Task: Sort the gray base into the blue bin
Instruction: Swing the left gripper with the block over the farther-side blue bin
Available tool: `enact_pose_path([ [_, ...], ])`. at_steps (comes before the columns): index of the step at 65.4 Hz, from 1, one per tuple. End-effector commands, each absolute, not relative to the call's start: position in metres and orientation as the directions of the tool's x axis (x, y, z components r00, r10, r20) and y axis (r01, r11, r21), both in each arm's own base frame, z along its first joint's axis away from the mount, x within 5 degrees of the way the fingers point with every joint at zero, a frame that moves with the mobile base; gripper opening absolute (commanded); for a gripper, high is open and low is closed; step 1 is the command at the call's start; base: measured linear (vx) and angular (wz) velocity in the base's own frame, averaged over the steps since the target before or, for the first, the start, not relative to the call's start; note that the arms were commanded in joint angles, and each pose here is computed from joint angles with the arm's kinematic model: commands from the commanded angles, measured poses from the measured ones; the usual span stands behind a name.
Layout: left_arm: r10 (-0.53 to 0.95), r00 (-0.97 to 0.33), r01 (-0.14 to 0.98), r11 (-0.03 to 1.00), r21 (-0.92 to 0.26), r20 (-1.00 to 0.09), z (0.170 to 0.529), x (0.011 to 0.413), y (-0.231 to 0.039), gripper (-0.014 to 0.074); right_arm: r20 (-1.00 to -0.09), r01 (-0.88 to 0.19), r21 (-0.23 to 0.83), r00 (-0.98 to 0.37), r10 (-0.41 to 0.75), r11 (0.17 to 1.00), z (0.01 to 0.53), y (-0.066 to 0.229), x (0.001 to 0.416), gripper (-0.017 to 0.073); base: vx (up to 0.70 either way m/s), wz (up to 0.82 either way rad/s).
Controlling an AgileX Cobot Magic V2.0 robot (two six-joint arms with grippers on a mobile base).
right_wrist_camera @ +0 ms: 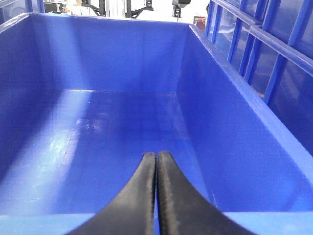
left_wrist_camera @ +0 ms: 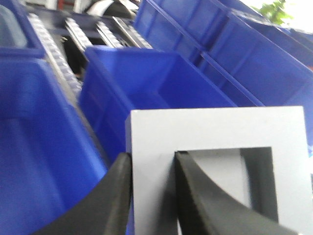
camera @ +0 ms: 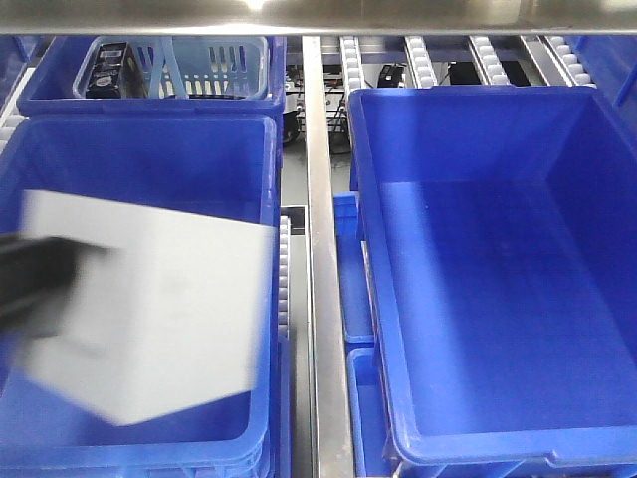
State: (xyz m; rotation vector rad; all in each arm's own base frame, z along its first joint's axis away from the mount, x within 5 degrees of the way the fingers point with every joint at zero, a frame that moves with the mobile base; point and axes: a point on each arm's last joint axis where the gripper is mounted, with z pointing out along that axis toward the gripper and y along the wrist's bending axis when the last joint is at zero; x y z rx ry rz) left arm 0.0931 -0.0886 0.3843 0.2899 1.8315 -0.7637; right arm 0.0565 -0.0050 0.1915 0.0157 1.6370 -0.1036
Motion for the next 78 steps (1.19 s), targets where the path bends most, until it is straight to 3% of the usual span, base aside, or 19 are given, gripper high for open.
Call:
enact_pose_path([
  [1, -0.206, -0.330, 0.635, 0.674, -0.379, -0.921, 0.396, 0.104, -0.117, 0.0003, -0.997, 0.070, -0.072, 0.007, -0.073, 0.995, 0.195, -0.004, 0.056, -0.0009, 0.00, 0.00],
  [15, -0.218, -0.317, 0.752, 0.536, -0.384, -0.923, 0.380, 0.134, -0.180, 0.0003, -0.997, 0.070, -0.072, 0.007, -0.073, 0.995, 0.195, -0.004, 0.056, -0.0009, 0.00, 0.00],
  [24, -0.236, -0.363, 0.762, 0.481, -0.433, -0.901, 0.369, 0.155, -0.214, 0.0003, -0.997, 0.070, -0.072, 0.007, -0.073, 0.995, 0.195, -0.004, 0.056, -0.0009, 0.00, 0.00],
  [55, -0.111, -0.389, 0.750, 0.538, -0.384, -0.915, 0.340, 0.232, -0.313, 0.0003, -0.997, 0.070, -0.072, 0.007, -0.073, 0.995, 0.195, -0.004, 0.056, -0.0009, 0.00, 0.00],
  [78, 0.039, -0.455, 0.702, 0.630, -0.332, -0.890, 0.293, 0.253, -0.343, 0.0003, -0.997, 0.070, -0.072, 0.007, -0.073, 0.995, 0.195, -0.004, 0.056, -0.0009, 0.00, 0.00],
])
